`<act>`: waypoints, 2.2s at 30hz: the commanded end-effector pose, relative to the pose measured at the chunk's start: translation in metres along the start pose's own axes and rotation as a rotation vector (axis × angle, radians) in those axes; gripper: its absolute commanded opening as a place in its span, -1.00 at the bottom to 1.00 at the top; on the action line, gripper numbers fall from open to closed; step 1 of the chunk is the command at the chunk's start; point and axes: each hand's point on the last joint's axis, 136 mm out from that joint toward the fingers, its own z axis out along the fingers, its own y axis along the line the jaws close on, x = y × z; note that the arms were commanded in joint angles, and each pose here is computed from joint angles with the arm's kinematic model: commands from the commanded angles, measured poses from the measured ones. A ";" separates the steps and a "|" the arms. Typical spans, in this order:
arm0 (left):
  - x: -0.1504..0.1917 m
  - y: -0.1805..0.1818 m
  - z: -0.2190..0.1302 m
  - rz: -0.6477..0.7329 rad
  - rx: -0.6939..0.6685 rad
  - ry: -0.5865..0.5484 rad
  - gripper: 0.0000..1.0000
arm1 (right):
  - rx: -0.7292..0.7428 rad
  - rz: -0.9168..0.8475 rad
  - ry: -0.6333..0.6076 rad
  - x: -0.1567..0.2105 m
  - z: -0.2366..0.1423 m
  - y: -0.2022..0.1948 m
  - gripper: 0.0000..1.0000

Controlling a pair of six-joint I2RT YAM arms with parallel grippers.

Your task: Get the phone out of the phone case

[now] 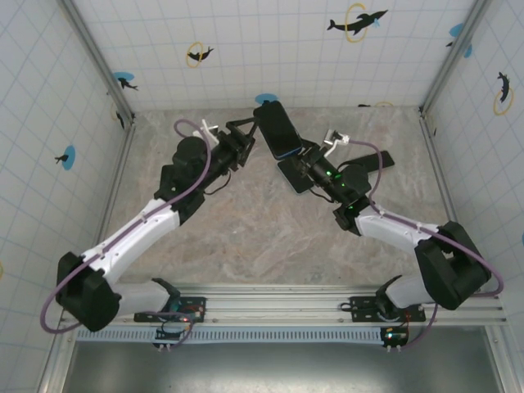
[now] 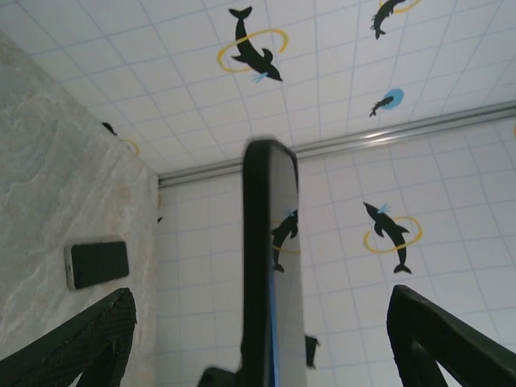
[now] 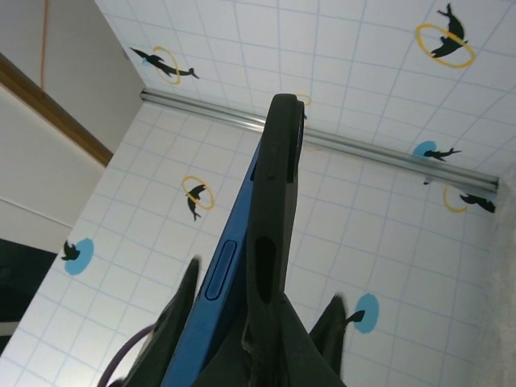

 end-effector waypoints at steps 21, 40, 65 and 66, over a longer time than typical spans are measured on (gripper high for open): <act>0.080 -0.013 0.013 -0.247 0.070 0.024 0.38 | 0.039 -0.113 -0.171 -0.020 0.011 -0.004 -0.90; 0.083 -0.006 0.018 -0.254 0.072 0.025 0.24 | 0.002 -0.124 -0.146 -0.015 0.009 0.009 -0.90; 0.077 0.013 0.015 -0.273 0.052 -0.011 0.11 | -0.008 -0.120 -0.125 -0.004 0.004 0.010 -0.92; 0.077 0.011 0.015 -0.274 0.059 -0.011 0.09 | -0.007 -0.121 -0.123 -0.004 0.004 0.010 -0.92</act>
